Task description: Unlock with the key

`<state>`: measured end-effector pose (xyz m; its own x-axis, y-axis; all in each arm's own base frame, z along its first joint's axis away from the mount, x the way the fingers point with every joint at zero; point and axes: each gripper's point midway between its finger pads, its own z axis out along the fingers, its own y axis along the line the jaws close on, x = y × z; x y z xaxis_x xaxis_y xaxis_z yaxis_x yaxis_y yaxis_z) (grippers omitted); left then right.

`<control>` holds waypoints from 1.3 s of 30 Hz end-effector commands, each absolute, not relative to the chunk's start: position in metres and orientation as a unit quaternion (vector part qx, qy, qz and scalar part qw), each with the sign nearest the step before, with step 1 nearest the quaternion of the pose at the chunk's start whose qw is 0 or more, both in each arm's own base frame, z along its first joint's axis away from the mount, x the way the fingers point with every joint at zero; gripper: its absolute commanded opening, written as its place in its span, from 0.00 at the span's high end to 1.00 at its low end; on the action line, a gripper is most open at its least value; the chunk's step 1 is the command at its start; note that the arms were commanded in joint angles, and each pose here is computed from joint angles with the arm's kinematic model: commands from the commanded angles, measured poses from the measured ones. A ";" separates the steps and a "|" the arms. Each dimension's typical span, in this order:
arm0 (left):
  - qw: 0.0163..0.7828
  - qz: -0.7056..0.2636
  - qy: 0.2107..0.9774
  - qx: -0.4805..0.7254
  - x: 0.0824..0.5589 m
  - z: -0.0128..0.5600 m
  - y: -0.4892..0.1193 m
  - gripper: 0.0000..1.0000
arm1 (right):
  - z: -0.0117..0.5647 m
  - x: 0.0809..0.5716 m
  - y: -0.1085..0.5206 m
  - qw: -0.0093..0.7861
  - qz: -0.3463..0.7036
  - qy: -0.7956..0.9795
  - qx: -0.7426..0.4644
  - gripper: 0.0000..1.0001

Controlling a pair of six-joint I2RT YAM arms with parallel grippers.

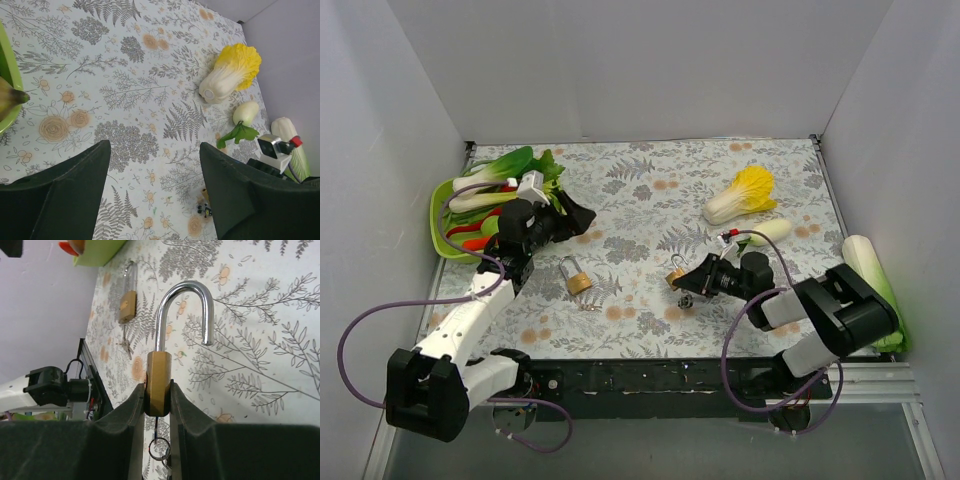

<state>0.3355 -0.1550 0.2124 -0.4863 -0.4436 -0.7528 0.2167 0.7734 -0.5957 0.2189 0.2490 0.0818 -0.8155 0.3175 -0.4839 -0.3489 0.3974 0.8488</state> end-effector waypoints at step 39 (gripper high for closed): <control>0.514 -0.304 0.801 -0.037 0.335 0.223 -0.121 0.18 | 0.005 0.311 0.232 0.312 0.310 0.898 0.018 0.38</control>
